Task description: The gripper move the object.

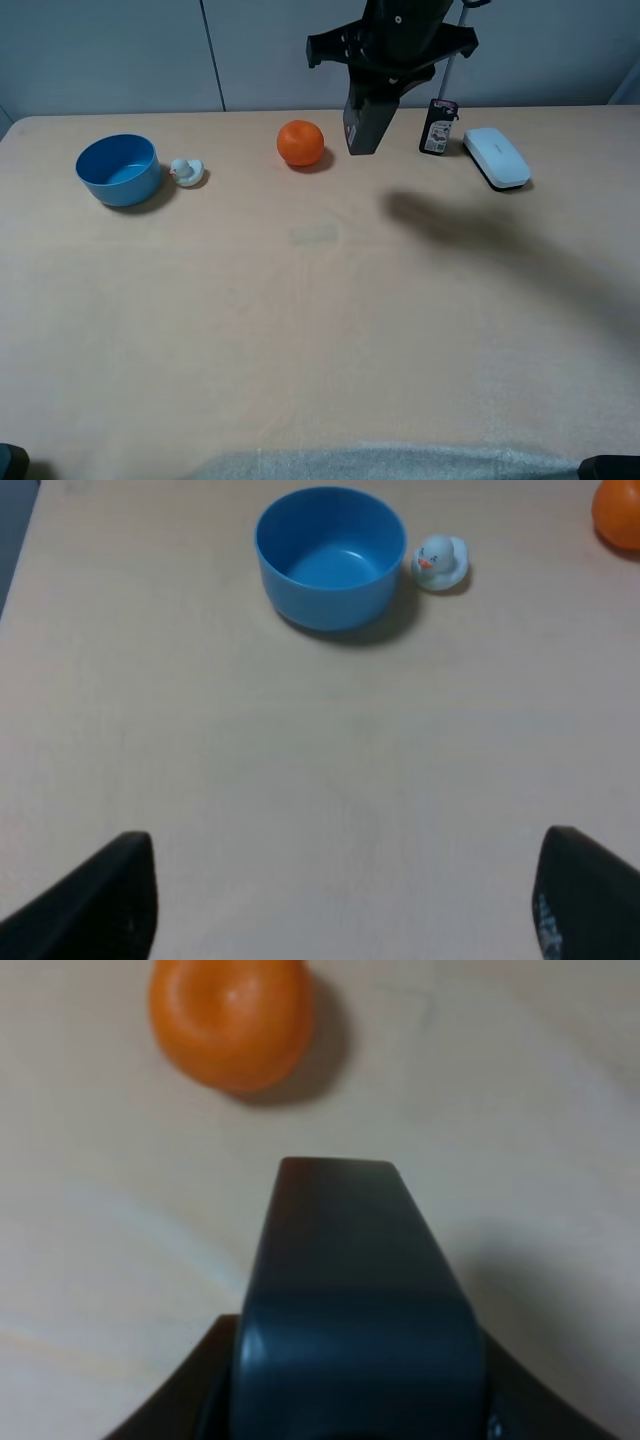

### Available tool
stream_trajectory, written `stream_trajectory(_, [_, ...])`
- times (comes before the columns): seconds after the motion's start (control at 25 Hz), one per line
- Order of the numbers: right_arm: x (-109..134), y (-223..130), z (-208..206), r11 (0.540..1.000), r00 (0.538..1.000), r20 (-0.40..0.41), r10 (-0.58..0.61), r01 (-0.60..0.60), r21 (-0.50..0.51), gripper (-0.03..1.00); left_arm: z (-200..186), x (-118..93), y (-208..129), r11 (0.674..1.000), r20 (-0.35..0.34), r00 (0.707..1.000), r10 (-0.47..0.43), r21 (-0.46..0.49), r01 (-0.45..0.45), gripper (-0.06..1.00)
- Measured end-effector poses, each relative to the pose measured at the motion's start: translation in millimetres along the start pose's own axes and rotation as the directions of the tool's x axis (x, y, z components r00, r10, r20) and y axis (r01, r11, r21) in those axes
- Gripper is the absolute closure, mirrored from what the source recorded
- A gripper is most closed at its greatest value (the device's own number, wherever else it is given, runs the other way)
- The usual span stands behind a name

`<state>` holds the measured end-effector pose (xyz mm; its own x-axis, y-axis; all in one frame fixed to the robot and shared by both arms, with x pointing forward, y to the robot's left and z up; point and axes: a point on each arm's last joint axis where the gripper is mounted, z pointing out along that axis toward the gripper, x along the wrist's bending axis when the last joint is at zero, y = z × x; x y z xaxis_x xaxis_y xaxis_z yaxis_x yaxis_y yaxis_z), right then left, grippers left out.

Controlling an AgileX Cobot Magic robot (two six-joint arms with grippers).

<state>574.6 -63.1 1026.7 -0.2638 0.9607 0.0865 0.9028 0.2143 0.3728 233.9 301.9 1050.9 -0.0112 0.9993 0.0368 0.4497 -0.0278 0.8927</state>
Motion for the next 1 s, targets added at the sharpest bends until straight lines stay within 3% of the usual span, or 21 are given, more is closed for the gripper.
stream_trajectory(0.24, [-7,5,36,0.997,1.000,0.013,-0.018,0.017,0.080,0.67,0,0,0,1.000,0.000,1.000,0.000,0.000,0.000,0.12])
stream_trajectory(0.56, [3,34,44,0.997,0.999,-0.022,-0.042,0.043,0.070,0.67,0,0,0,1.000,0.000,1.000,0.000,0.000,0.000,0.12])
stream_trajectory(1.0, [-8,30,79,0.985,0.998,-0.001,-0.060,0.059,0.162,0.67,0,0,0,1.000,0.000,1.000,0.000,0.000,0.000,0.12])
